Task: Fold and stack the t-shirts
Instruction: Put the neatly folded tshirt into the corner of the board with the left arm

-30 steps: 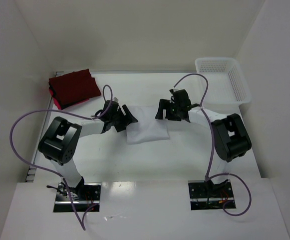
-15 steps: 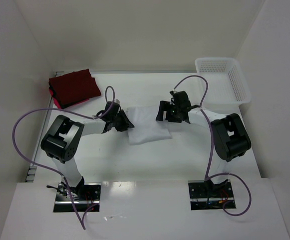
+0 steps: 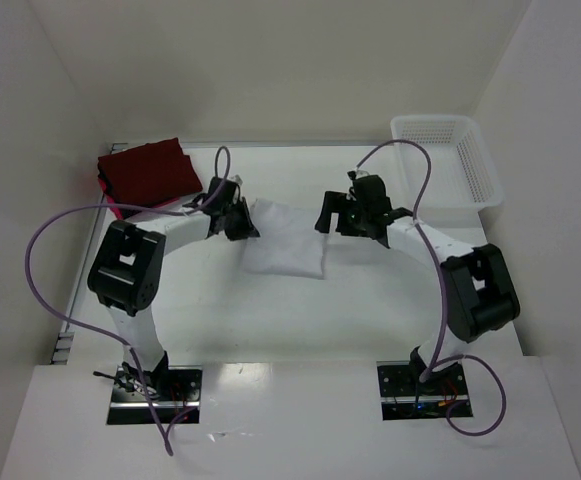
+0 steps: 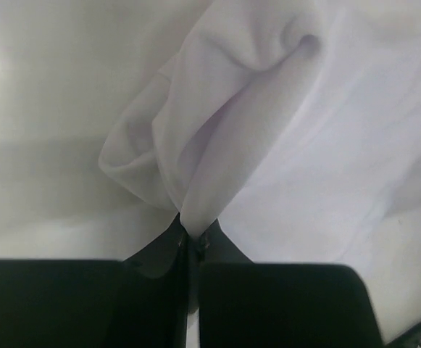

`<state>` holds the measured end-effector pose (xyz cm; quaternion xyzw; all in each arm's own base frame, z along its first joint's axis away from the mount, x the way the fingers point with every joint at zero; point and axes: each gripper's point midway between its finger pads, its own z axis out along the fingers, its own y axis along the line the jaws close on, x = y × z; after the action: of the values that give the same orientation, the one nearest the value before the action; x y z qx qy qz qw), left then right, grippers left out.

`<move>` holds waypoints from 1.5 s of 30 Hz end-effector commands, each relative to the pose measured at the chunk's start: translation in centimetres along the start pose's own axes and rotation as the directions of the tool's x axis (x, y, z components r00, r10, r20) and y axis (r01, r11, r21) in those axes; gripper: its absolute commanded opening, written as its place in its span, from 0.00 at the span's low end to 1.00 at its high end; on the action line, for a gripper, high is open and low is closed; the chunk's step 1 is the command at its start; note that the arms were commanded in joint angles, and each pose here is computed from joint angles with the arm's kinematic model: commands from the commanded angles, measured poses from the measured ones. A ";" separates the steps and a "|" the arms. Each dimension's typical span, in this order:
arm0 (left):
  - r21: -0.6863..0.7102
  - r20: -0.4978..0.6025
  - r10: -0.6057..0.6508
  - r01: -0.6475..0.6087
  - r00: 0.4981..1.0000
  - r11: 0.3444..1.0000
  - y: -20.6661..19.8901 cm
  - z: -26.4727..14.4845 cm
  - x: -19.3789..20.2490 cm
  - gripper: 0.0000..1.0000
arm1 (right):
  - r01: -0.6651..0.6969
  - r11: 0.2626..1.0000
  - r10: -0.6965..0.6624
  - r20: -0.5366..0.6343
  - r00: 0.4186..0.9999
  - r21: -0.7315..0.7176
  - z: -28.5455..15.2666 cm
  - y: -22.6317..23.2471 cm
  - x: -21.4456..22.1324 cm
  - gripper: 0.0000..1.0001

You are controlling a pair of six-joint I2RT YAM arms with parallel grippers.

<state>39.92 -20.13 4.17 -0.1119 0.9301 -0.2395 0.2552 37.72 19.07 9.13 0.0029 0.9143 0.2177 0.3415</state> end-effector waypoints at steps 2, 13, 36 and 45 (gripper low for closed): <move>-0.014 -0.016 0.154 -0.155 0.988 0.988 1.8 -0.7 -4.8 0.00 | 0.020 0.999 -0.015 0.161 0.987 -0.026 -4.6 2.9 -5.5 1.00; -0.038 0.122 0.188 -0.185 0.975 0.982 5.1 -3.3 -15.0 0.00 | 0.024 0.999 -0.012 0.324 0.946 -0.034 -13.0 4.5 -10.1 1.00; -0.046 0.424 0.078 -0.064 0.902 0.997 7.8 -9.1 -30.3 0.00 | 0.037 0.999 -0.040 0.332 0.942 0.015 -15.0 3.7 -9.6 1.00; -0.081 0.481 0.082 -0.049 0.873 0.996 11.1 -14.0 -32.9 0.00 | 0.016 0.999 -0.004 0.302 0.953 -0.037 -14.6 4.3 -8.5 1.00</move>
<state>58.75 5.55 18.16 -0.1736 0.8676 -0.1627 0.4368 34.94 15.87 24.47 0.0229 0.8575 0.2160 0.4664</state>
